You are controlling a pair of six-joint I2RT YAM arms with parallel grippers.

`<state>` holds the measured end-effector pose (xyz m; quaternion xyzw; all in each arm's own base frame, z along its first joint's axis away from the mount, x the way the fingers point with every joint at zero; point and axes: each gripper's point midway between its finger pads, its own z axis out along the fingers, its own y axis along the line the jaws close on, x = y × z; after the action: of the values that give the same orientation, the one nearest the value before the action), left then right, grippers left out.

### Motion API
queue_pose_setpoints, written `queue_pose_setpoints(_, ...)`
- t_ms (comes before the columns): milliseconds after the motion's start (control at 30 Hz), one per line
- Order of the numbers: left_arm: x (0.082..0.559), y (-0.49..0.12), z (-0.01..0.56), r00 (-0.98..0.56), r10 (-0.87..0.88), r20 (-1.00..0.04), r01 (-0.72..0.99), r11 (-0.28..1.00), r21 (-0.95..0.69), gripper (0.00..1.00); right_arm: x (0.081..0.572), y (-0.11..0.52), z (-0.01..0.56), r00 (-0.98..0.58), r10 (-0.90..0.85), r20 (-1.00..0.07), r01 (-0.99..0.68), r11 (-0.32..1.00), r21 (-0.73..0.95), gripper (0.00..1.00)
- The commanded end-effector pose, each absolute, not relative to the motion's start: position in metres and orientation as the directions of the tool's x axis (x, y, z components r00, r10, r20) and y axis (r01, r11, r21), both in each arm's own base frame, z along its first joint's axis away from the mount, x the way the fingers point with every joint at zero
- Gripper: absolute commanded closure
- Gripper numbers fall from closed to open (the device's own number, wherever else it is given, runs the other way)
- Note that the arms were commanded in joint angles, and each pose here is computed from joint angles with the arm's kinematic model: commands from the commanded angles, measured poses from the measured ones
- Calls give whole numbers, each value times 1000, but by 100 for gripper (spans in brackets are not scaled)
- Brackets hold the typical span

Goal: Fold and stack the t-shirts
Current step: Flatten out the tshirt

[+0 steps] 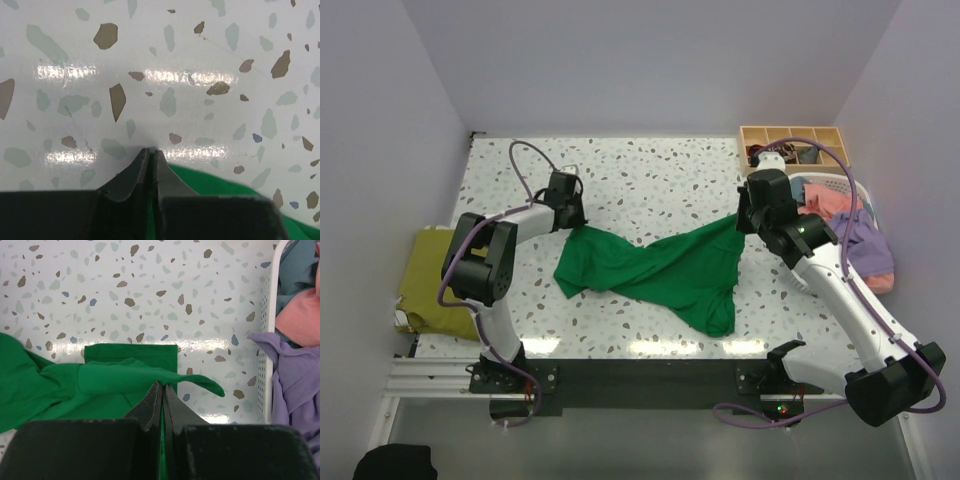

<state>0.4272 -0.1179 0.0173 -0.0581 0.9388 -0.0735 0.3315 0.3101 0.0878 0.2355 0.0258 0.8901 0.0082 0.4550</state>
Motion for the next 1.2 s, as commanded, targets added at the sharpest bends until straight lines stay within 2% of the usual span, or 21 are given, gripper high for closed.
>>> queue_pose_setpoints(0, 410, -120, 5, -805, -151, -574, -49, 980, -191, 100, 314, 85, 250, -546, 63, -835, 56, 998, 39, 100)
queue_pose_setpoints(133, 420, -127, 33, -772, -147, -618, -8, 975, -221, 100, 317, 80, 252, -538, 43, -842, 67, 998, 8, 100)
queue_pose_setpoints(233, 434, -130, 79, -721, -143, -678, 23, 973, -229, 100, 320, 73, 266, -514, 25, -858, 84, 996, -21, 100)
queue_pose_setpoints(400, 446, -129, 193, -576, -149, -804, 85, 967, -240, 100, 322, 63, 310, -420, 21, -907, 111, 993, -28, 100)
queue_pose_setpoints(600, 427, -106, 335, -351, -151, -924, 105, 974, -199, 100, 317, 54, 369, -294, 30, -955, 121, 993, -6, 100)
queue_pose_setpoints(833, 350, -75, 461, -67, -168, -983, 117, 978, -175, 100, 279, 40, 446, -105, 80, -991, 80, 994, 72, 100)
queue_pose_setpoints(1167, 234, -57, 555, 135, -180, -974, 223, 964, -147, 100, 203, 44, 532, 92, 146, -985, -161, 978, 130, 100)
